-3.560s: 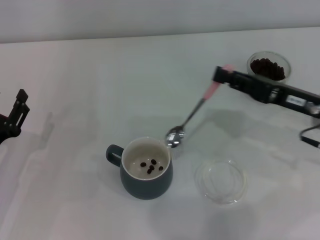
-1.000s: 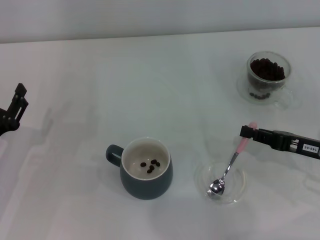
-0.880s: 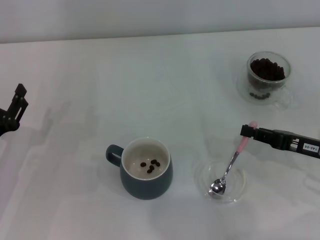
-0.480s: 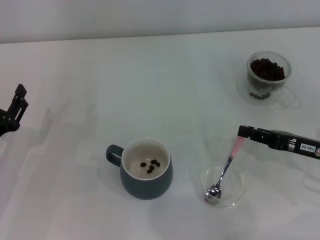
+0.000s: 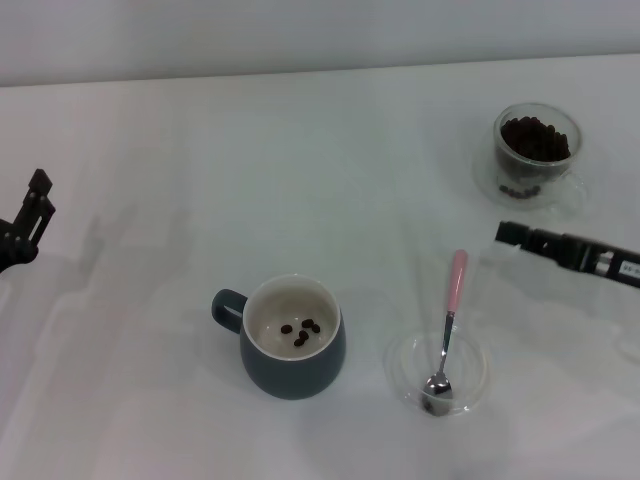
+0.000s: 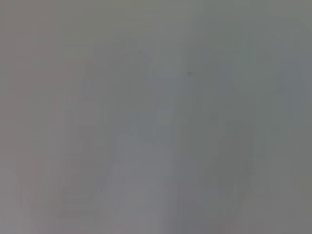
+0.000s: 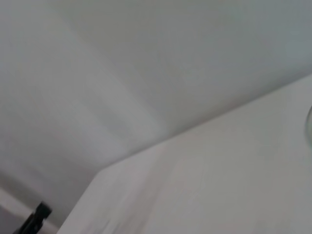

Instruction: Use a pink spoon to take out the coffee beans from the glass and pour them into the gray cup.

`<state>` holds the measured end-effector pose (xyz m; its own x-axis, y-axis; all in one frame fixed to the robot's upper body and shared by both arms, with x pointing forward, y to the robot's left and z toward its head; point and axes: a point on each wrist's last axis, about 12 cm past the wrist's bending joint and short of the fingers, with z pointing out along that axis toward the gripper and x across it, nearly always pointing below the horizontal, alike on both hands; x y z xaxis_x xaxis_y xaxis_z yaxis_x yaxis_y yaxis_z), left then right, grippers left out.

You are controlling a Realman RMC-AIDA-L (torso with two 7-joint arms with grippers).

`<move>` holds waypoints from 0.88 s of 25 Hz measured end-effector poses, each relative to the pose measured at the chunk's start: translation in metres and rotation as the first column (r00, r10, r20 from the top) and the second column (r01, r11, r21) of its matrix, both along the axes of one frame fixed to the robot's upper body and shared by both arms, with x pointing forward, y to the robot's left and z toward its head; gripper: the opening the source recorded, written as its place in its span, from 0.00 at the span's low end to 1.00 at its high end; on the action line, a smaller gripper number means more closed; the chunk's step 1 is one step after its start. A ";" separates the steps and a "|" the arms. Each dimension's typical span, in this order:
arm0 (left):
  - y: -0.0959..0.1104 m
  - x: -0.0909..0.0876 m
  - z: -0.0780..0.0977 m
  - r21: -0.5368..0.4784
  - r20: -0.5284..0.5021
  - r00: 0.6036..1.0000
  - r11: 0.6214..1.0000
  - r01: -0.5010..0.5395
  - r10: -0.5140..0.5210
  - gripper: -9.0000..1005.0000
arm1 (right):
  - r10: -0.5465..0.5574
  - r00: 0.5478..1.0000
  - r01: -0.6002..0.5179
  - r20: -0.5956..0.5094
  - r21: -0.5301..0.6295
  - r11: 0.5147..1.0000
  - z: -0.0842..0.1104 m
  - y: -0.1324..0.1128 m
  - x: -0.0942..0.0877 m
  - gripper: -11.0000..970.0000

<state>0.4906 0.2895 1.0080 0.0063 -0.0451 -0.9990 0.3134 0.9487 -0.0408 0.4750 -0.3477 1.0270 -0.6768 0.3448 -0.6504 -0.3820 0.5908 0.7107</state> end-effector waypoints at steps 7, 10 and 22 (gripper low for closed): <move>0.002 -0.001 0.000 0.006 -0.002 1.000 1.000 -0.005 0.005 0.65 | -0.123 0.989 0.125 0.085 -0.016 0.992 0.016 -0.033 0.005 0.28; 0.003 -0.001 0.000 0.006 0.001 1.000 1.000 -0.006 0.006 0.65 | -0.212 0.965 0.219 0.154 -0.031 0.975 0.025 -0.053 0.006 0.28; 0.009 0.003 0.004 -0.004 0.024 0.999 0.999 -0.044 0.044 0.65 | -0.385 0.809 0.494 0.444 -0.157 0.855 0.025 -0.075 0.004 0.28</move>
<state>0.4932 0.2984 1.0119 0.0325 -0.0476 -0.9983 0.2725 0.9614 -0.0370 0.4791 -0.4222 1.0518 -0.1697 0.3302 -0.9285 -0.2442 0.8987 0.3642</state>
